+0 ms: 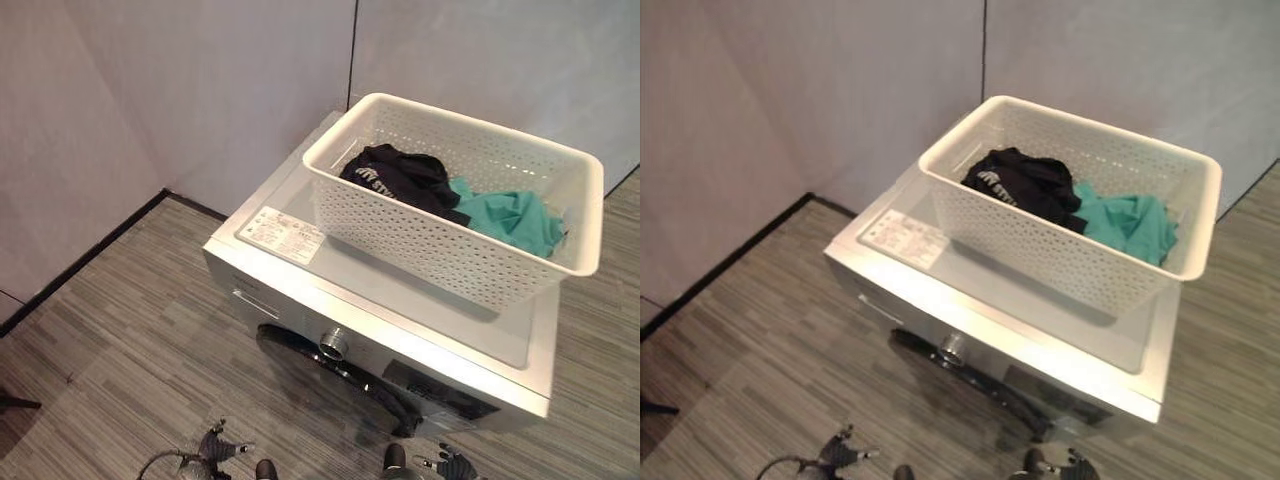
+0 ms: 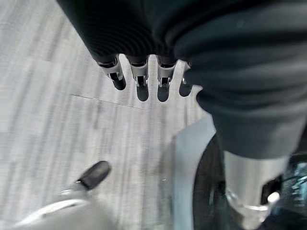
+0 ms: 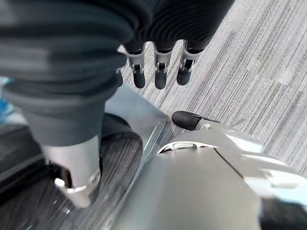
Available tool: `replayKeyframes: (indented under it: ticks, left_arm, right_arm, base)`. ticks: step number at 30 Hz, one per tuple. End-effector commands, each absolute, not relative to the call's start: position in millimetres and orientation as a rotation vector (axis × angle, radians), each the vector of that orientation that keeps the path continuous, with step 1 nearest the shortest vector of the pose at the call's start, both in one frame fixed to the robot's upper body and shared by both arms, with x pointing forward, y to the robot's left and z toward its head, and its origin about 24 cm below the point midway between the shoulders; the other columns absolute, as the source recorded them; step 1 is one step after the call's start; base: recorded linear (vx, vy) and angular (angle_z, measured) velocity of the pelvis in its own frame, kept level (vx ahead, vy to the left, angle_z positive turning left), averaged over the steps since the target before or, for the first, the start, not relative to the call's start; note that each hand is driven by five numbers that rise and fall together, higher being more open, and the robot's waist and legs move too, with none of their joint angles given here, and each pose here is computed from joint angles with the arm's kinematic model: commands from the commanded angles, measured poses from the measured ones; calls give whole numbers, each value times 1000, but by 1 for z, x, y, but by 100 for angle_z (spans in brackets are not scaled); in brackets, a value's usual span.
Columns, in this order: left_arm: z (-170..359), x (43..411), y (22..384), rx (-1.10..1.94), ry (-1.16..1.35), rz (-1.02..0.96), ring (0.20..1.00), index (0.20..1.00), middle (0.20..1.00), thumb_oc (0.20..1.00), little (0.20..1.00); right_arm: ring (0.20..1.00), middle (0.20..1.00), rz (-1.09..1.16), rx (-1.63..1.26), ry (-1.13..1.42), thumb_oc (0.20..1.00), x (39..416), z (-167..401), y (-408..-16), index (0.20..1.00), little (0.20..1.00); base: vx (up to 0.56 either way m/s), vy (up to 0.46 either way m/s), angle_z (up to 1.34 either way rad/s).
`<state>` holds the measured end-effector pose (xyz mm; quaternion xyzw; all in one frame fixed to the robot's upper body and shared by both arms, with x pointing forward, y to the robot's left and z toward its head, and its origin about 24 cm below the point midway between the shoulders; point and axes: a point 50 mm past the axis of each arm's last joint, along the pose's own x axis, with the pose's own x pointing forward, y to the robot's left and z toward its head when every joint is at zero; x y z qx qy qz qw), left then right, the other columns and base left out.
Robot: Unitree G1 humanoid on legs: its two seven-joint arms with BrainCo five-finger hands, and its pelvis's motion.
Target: Grab the laundry basket,head to the washer,open it,put in the laundry and shut it.
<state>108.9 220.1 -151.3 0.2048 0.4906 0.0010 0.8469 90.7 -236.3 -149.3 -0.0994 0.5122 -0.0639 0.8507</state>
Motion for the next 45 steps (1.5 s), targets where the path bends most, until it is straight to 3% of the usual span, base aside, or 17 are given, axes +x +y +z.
replayKeyframes:
  ticks: [1, 11, 16, 24, 29, 37, 45]
  left_arm:
    - [-147, 119, 232, 441, 1010, 68, 1000, 1000, 1000, 1000, 1000]
    - [-138, 122, 252, 469, 985, 101, 1000, 1000, 1000, 1000, 1000]
    - [-121, 161, 244, 480, 827, 101, 1000, 1000, 1000, 1000, 1000]
    - [-127, 160, 231, 480, 851, 53, 1000, 1000, 1000, 1000, 1000]
    - [-123, 166, 235, 521, 837, 34, 1000, 1000, 1000, 1000, 1000]
    - [-129, 140, 253, 515, 909, 83, 1000, 1000, 1000, 1000, 1000]
    - [-131, 121, 259, 513, 941, 55, 1000, 1000, 1000, 1000, 1000]
  right_arm:
    - [1000, 1000, -74, -329, 967, 1000, 113, -136, -237, 1000, 1000]
    - [1000, 1000, 185, -690, 721, 1000, 126, -84, -250, 1000, 1000]
    - [1000, 1000, 166, -885, 642, 1000, 162, -75, -256, 1000, 1000]
    - [1000, 1000, 148, -805, 703, 1000, 167, -86, -246, 1000, 1000]
    - [1000, 1000, 241, -794, 654, 1000, 181, -85, -221, 1000, 1000]
    - [1000, 1000, 463, -855, 421, 1000, 210, -54, -183, 1000, 1000]
    - [1000, 1000, 523, -1103, 179, 1000, 229, 2, -197, 1000, 1000]
  base:
    - [-6, -79, -32]
    - [-36, -127, -24]
    - [-233, -25, 4]
    - [-103, 288, -39]
    - [-138, 222, -30]
    - [-25, -24, 0]
    - [45, -120, 29]
